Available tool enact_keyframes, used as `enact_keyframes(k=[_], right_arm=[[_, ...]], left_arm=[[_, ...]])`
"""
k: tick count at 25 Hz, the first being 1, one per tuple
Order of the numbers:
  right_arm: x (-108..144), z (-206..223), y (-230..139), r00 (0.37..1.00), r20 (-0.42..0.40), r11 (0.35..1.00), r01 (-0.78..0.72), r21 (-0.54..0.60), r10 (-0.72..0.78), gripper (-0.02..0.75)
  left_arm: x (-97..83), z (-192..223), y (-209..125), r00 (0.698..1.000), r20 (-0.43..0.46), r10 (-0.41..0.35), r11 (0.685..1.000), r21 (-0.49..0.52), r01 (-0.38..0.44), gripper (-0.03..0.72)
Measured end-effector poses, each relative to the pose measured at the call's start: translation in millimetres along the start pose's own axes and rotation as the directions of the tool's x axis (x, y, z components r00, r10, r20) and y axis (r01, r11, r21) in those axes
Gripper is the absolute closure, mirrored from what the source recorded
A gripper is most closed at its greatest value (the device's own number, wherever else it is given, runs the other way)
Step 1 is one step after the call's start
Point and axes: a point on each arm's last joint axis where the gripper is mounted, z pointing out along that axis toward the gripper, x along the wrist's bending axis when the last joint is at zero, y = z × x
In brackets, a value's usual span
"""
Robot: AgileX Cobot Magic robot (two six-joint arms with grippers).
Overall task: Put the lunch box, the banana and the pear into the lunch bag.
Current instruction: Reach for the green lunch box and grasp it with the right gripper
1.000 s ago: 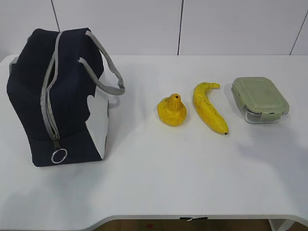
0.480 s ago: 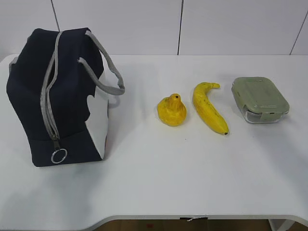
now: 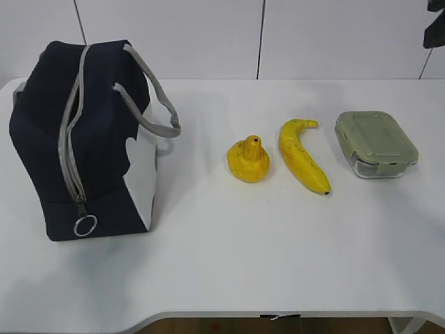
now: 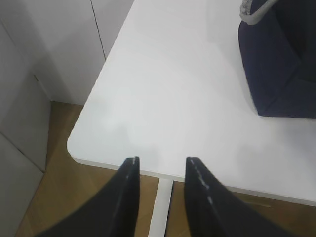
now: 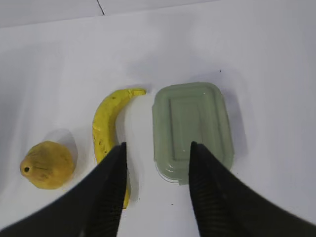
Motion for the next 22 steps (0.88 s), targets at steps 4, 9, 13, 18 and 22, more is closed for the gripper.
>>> enact_keyframes(k=[4,9,13,18,22], right_arm=[[4.1,20.4,16.4,1.000,-0.005,0.995,0.021,0.100,-0.021,0.394],[4.0,41.9,37.4,0.995,-0.096,0.978,0.035,0.204,-0.016,0.394],[-8.6,65.1,47.0,0.974,-0.224,0.958,0.039,0.284,0.026,0.394],[-39.1,90.7,49.7,0.917,-0.386,0.935,0.044,0.352,0.102,0.394],[-75.4,118.6,49.9,0.865,-0.470,0.945,-0.013,0.327,0.175,0.394]], left_arm=[[0.0,0.0,0.0,1.000,0.000,0.000,1.000,0.000,0.000,0.452],[0.0,0.0,0.0,1.000,0.000,0.000,1.000,0.000,0.000,0.452],[0.0,0.0,0.0,1.000,0.000,0.000,1.000,0.000,0.000,0.452],[0.0,0.0,0.0,1.000,0.000,0.000,1.000,0.000,0.000,0.452],[0.0,0.0,0.0,1.000,0.000,0.000,1.000,0.000,0.000,0.452]])
